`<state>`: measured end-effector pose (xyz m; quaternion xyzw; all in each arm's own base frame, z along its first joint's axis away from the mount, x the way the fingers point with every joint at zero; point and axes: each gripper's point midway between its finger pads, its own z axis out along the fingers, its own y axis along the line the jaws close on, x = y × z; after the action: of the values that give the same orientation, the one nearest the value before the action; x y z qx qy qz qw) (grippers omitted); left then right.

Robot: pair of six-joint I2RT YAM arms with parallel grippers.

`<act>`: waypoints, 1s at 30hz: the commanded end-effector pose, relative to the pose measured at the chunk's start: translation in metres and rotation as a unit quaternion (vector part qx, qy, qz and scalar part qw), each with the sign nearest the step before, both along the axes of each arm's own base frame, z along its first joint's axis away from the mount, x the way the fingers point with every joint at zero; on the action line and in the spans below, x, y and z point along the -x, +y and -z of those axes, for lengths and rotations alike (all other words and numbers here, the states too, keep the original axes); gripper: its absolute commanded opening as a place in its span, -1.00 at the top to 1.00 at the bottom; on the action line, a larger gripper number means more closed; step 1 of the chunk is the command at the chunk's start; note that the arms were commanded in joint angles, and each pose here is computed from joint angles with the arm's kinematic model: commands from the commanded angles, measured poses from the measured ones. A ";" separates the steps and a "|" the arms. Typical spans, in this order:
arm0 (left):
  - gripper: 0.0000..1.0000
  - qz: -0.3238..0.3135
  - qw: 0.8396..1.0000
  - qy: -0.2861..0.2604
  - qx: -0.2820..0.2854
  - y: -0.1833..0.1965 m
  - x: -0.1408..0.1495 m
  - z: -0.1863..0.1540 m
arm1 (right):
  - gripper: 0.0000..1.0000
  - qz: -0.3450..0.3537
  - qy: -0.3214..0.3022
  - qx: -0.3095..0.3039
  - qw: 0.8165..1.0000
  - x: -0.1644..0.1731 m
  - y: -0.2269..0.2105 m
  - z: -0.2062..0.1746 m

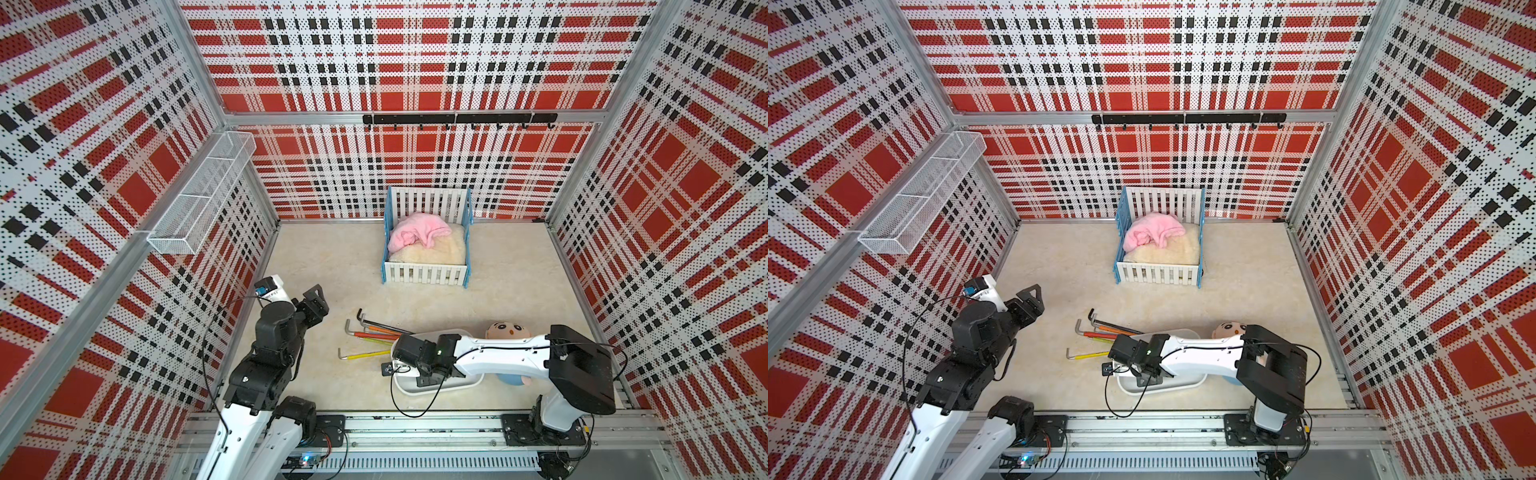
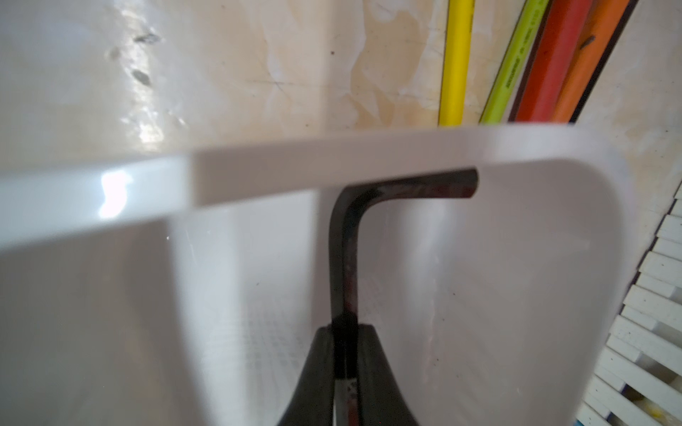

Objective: Put the hex key on the desktop into the storage box
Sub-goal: Place the Allen key in the storage box, then pick up the Allen key from the center of the board.

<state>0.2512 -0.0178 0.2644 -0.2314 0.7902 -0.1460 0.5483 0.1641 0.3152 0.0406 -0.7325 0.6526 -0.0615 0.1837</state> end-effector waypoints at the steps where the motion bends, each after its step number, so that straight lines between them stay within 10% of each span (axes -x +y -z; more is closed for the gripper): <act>1: -0.58 -0.005 1.000 0.001 0.000 0.002 0.001 0.003 | 1.00 0.022 -0.002 -0.006 1.000 -0.008 -0.001 0.001; 10: -0.59 -0.006 1.000 0.002 -0.001 0.002 0.001 0.003 | 0.26 0.043 0.002 -0.040 0.998 -0.007 0.004 -0.014; 30: -0.59 -0.007 1.000 0.000 -0.001 0.002 0.002 0.002 | 0.07 0.185 0.027 -0.193 0.963 -0.061 0.016 -0.090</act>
<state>0.2512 -0.0172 0.2646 -0.2361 0.7886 -0.1469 0.5485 0.2086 0.3171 0.1043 -0.5985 0.7580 0.0103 0.2592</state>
